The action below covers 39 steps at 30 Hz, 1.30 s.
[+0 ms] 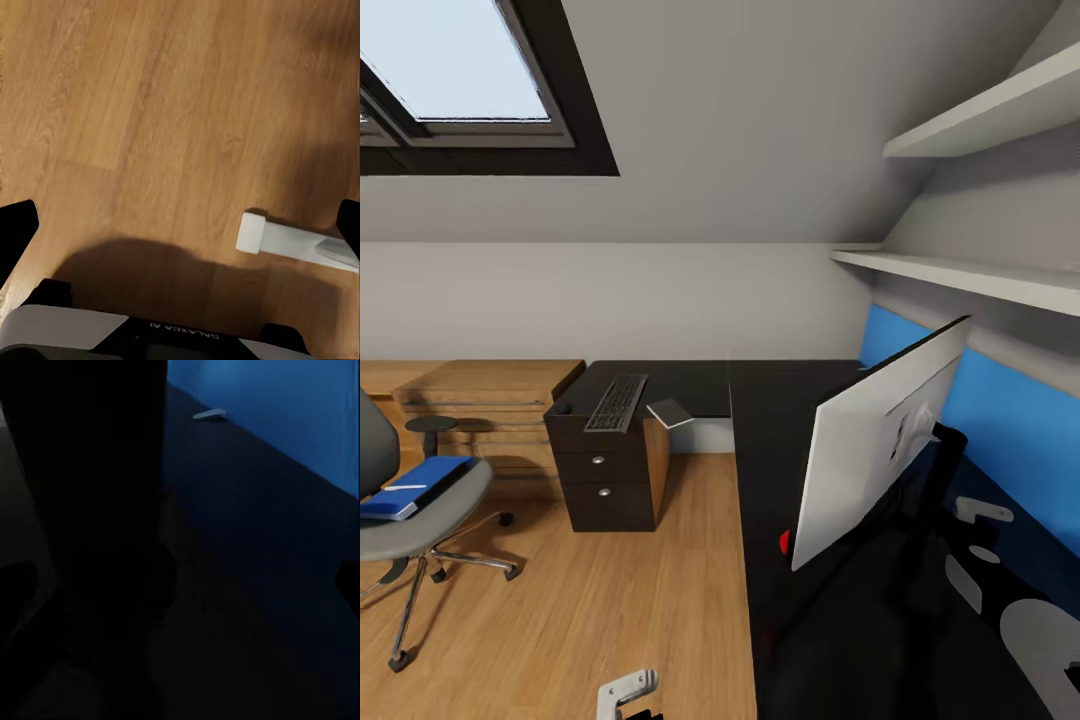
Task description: In the bedroom, organize the workspace by keeping the computer under the desk, ensuring the monitor is on the desk, placing the keyboard on the desk next to the monitor, placing the mouse on the desk next to the keyboard, moving the folder from the swivel chair onto the desk next to the mouse, stacking the notebook on top of the folder with the pen on top of the notebook, and positioning the swivel chair next to the desk.
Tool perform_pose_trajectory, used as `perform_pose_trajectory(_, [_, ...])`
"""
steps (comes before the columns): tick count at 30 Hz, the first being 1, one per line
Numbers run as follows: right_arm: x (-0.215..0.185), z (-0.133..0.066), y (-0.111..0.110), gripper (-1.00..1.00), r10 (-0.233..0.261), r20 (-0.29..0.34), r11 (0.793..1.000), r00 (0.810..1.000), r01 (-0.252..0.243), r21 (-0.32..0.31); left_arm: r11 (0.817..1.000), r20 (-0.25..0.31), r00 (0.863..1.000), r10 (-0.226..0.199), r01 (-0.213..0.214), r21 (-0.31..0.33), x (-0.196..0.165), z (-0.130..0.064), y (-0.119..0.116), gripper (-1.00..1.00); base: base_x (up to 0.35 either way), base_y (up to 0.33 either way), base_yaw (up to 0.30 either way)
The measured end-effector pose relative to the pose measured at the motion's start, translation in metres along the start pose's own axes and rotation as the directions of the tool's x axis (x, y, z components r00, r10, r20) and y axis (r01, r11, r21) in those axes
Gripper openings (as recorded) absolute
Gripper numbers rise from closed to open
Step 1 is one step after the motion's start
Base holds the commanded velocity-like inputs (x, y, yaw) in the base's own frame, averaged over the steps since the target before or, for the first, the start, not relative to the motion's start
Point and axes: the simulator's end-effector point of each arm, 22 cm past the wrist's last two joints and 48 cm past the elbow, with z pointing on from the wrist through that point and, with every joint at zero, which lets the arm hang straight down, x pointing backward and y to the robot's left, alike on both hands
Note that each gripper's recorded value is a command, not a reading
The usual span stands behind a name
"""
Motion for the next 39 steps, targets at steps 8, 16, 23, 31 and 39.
perform_pose_trajectory(8, [0.000, 0.000, 0.001, 1.00, 0.000, 0.000, 1.000, 1.000, 0.000, -0.001, 1.000, 0.000, 1.000, 0.000, 0.000, 0.000, 0.000, 0.000, 0.000, 1.00, -0.333, 0.000, 0.000])
perform_pose_trajectory(16, [0.000, -0.001, 0.004, 1.00, 0.006, -0.001, 1.000, 1.000, -0.006, -0.002, 1.000, 0.000, 1.000, 0.000, 0.000, 0.000, 0.000, 0.000, 0.000, 1.00, -0.335, 0.000, 0.000])
perform_pose_trajectory(23, [0.000, -0.001, 0.007, 1.00, 0.009, -0.001, 1.000, 1.000, -0.009, -0.003, 1.000, 0.004, 1.000, -0.015, 0.015, -0.014, -0.003, 0.001, 0.008, 1.00, -0.256, 0.000, 0.000])
perform_pose_trajectory(31, [-0.008, -0.004, 0.007, 1.00, 0.018, -0.004, 1.000, 1.000, -0.018, -0.004, 0.999, 0.009, 1.000, -0.025, 0.026, -0.022, -0.009, -0.005, 0.012, 1.00, -0.023, 0.000, 0.000])
perform_pose_trajectory(39, [-0.011, -0.008, 0.006, 1.00, 0.015, -0.048, 1.000, 0.999, -0.016, -0.003, 0.997, 0.084, 0.994, -0.068, 0.070, -0.028, -0.030, -0.016, 0.015, 1.00, 0.000, 0.000, 0.000])
